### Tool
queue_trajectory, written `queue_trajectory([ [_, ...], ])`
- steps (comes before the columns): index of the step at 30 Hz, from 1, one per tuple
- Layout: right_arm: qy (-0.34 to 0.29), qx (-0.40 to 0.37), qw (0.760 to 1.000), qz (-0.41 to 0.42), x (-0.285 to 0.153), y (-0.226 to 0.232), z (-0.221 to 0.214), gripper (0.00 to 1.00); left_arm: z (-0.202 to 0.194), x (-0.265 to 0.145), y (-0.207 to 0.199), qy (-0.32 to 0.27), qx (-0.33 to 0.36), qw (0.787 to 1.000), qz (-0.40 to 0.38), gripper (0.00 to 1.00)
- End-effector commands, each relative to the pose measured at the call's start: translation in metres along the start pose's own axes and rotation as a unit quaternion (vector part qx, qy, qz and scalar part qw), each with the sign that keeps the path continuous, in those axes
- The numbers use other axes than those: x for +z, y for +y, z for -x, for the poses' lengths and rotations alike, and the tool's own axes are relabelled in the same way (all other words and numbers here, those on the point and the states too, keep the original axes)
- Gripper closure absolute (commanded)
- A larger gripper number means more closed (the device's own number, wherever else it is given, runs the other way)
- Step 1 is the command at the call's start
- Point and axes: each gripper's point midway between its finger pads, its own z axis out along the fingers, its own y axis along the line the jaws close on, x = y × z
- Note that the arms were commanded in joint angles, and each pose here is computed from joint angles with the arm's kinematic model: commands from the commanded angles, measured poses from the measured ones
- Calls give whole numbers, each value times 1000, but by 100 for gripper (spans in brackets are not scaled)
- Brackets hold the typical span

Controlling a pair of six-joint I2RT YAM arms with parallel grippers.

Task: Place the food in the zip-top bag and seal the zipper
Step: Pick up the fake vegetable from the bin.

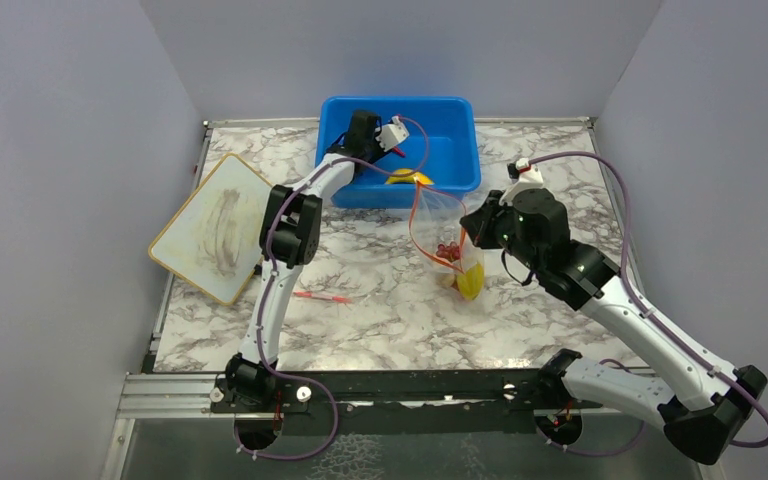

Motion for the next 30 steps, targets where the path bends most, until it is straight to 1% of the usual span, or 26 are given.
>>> queue_trajectory([
  [1, -26, 8, 1000, 7, -13, 6, 18, 99, -9, 11, -8, 19, -5, 1000, -11, 52],
  [4, -33, 9, 999, 4, -15, 4, 20, 99, -11, 16, -5, 17, -7, 1000, -8, 44],
  [8, -36, 9, 999, 1, -15, 2, 20, 99, -11, 22, -4, 10, -12, 1000, -10, 42],
  [12, -37, 8, 999, 2, -13, 3, 21, 99, -9, 19, -8, 4, -15, 1000, -22, 57],
  [15, -38, 11, 999, 8, -12, 5, 21, 99, -3, 10, -7, -3, -21, 999, -27, 62],
  [21, -30, 18, 999, 19, -10, 8, 15, 99, 23, -15, 11, -37, -43, 998, -21, 79],
  [30, -37, 26, 999, 23, -17, 6, 14, 99, 49, -41, 19, -75, -86, 993, -31, 89],
])
